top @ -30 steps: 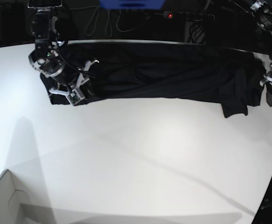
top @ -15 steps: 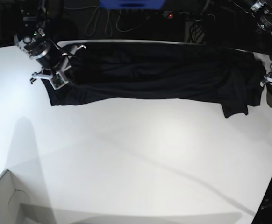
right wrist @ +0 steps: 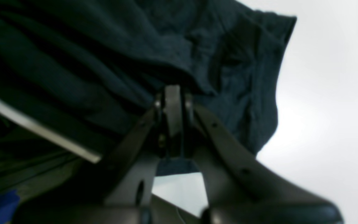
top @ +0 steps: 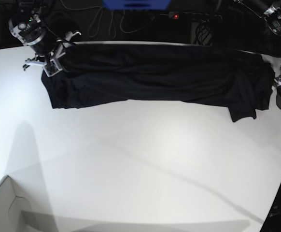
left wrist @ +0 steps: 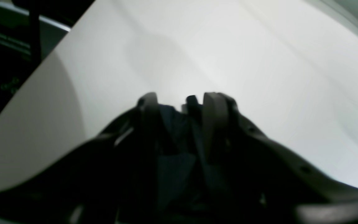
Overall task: Layout the t-shirt on the table in an organized manner, then fold the t-shirt properly
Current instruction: 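Move the left gripper to the folded shirt corner and pinch it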
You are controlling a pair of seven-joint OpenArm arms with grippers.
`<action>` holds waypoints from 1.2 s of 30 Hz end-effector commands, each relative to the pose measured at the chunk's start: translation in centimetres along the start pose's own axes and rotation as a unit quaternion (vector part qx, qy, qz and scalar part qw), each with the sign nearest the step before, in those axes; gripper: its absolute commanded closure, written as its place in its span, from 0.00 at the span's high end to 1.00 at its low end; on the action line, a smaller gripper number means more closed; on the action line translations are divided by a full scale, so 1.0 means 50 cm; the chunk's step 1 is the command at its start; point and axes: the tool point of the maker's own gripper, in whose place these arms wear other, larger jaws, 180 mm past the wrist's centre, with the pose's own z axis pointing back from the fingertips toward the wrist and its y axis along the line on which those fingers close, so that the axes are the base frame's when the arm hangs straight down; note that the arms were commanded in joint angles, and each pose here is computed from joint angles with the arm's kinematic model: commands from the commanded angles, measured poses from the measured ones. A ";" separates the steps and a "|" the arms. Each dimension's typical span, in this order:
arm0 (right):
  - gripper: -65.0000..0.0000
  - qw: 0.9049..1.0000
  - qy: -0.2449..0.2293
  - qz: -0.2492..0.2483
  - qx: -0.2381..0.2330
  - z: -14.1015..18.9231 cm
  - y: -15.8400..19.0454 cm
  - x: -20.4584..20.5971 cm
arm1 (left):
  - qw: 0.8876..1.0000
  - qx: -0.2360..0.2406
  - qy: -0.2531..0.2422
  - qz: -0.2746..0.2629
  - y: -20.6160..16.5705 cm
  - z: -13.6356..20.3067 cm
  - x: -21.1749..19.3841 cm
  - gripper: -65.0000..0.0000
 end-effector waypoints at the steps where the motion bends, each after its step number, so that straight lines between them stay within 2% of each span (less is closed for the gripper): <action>1: 0.00 1.000 -0.017 0.003 -0.008 0.009 -0.012 0.017 | 1.000 -0.004 -0.028 -0.012 0.003 0.003 0.041 0.37; 9: 0.00 1.000 -0.018 0.003 -0.006 0.011 -0.007 0.018 | 0.999 -0.007 -0.035 -0.002 0.007 -0.015 0.054 0.39; 15: 0.00 1.000 -0.016 0.003 -0.002 0.015 0.001 0.017 | 0.996 0.010 -0.026 0.090 0.026 -0.067 0.029 0.69; 18: 0.00 1.000 -0.015 0.003 -0.002 0.015 0.002 0.015 | 0.996 -0.001 0.010 0.092 -0.001 -0.110 0.000 0.77; 22: 0.00 1.000 -0.013 0.003 -0.002 0.015 0.002 0.014 | 0.997 -0.023 0.043 0.067 -0.050 -0.146 -0.024 0.78; 26: 0.00 1.000 -0.013 0.003 -0.002 0.015 0.002 0.014 | 0.995 -0.035 0.047 0.076 -0.080 -0.159 -0.036 0.78; 36: 0.00 1.000 -0.012 0.003 -0.002 0.015 0.002 0.014 | 0.996 0.001 0.082 0.032 -0.076 -0.174 -0.063 0.77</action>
